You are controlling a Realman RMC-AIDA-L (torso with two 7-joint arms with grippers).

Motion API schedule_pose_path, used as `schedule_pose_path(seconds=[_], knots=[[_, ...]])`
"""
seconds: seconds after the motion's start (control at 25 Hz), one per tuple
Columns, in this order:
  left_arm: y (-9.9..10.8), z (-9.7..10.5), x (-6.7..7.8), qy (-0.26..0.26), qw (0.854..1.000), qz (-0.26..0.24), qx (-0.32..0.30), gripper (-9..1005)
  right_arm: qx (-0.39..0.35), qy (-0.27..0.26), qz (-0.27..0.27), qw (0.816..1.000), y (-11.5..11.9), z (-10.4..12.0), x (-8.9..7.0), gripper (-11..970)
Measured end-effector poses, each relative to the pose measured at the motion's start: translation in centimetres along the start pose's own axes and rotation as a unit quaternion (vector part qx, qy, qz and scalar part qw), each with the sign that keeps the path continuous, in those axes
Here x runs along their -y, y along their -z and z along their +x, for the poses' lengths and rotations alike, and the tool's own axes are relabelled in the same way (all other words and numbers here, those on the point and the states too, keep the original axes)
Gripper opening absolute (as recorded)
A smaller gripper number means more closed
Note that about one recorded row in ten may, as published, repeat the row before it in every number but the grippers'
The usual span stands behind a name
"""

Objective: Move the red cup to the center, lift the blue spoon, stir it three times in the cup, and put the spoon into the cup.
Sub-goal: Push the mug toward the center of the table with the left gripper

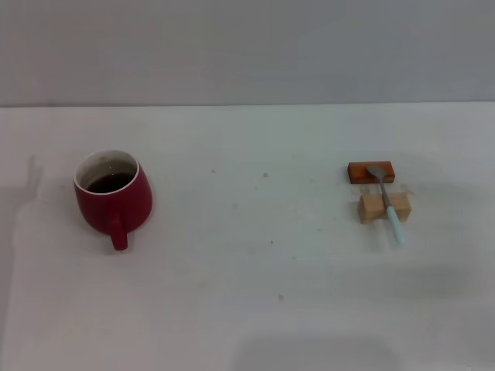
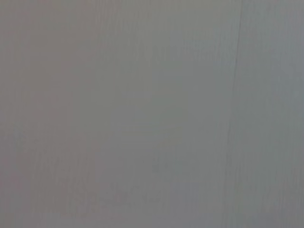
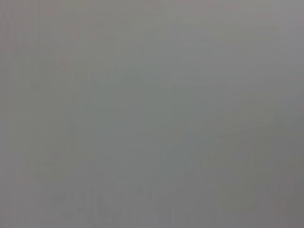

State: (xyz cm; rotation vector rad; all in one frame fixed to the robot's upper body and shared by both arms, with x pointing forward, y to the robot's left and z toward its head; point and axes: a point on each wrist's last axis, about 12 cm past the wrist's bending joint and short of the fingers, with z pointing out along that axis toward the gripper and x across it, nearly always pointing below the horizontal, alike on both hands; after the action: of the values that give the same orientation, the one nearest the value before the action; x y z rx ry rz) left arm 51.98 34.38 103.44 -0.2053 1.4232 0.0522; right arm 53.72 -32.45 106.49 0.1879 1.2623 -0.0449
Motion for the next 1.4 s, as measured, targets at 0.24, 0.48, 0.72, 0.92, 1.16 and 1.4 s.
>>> schedule_pose_path(seconds=[0.24, 0.48, 0.72, 0.92, 1.16, 1.4], knots=[[-0.3, 0.1, 0.2, 0.001, 1.000, 0.001, -0.006, 826, 0.003, 0.005, -0.012, 1.000, 0.3, 0.0, -0.3, 783], [-0.4, 0.1, 0.2, 0.001, 1.000, 0.001, -0.006, 827, 0.003, 0.008, -0.014, 1.000, 0.4, 0.0, -0.4, 782], [-0.5, 0.0, 0.3, 0.004, 1.000, 0.001, -0.004, 826, 0.003, 0.010, -0.015, 1.000, 0.4, 0.0, -0.4, 783], [-0.4, 0.1, 0.2, 0.002, 1.000, -0.002, -0.009, 826, 0.001, 0.012, -0.016, 1.000, 0.5, 0.0, -0.4, 783], [-0.1, 0.2, -0.1, -0.002, 1.000, -0.006, -0.012, 827, 0.004, 0.013, -0.016, 1.000, 0.5, 0.0, -0.3, 782], [0.8, 0.9, -0.7, -0.013, 0.999, -0.010, -0.029, 827, 0.006, 0.015, -0.015, 1.000, 0.7, -0.1, -0.1, 782]])
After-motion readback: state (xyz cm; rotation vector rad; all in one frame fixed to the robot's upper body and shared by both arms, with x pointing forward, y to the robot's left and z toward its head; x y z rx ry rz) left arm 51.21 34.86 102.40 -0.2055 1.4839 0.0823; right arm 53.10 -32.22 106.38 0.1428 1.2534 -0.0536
